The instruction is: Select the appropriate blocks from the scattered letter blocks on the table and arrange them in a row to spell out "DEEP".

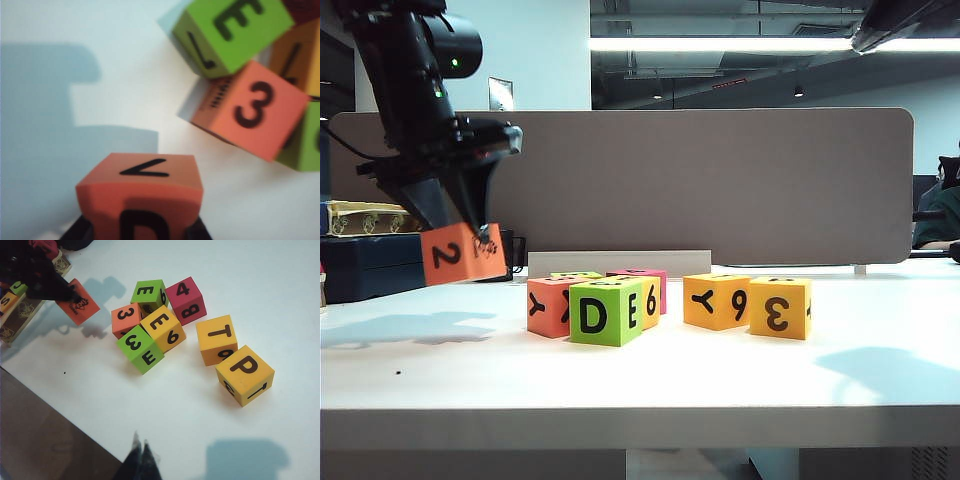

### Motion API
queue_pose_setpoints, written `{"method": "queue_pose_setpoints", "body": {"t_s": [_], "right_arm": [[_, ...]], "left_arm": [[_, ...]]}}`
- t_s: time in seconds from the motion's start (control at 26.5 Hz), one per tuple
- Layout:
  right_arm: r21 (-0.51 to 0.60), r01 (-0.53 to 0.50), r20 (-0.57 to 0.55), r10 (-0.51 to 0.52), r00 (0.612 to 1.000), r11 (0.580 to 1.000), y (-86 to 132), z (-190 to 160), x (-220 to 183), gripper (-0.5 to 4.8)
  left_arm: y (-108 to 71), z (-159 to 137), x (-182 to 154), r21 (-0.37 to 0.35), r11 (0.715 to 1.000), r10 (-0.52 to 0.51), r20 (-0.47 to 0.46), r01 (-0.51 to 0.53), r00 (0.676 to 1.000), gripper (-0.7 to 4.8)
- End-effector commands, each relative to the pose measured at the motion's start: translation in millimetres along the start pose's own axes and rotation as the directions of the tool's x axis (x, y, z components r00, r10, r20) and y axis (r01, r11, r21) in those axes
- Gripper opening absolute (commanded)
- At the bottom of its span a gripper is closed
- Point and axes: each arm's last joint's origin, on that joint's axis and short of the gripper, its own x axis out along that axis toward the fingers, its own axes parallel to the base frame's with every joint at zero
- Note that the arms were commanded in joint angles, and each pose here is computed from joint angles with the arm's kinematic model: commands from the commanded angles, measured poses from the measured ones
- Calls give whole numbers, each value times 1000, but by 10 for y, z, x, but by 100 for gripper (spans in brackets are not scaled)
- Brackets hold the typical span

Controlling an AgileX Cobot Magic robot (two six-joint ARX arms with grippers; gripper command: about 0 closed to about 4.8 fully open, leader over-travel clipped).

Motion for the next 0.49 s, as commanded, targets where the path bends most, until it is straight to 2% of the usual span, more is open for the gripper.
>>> {"method": "queue_pose_setpoints", "body": {"t_s": [0.04, 0.15, 0.34, 0.49], "right_arm": [[-10, -6, 13, 6, 1000, 1000, 9, 16, -10, -5], [-10, -6, 13, 6, 1000, 1000, 9, 16, -10, -6], [-10, -6, 13, 6, 1000, 1000, 9, 16, -10, -6], [-10, -6, 12, 6, 1000, 1000, 9, 16, -10, -6]], "left_arm": [[-47, -44, -39, -101, 992, -75, -35, 71, 997, 138], [-108, -89, -32, -144, 986, -97, -86, 84, 992, 138], [-330, -112, -1, -135, 988, -98, -119, 81, 988, 138], [-541, -127, 27, -102, 995, -32, -127, 19, 991, 138]]}}
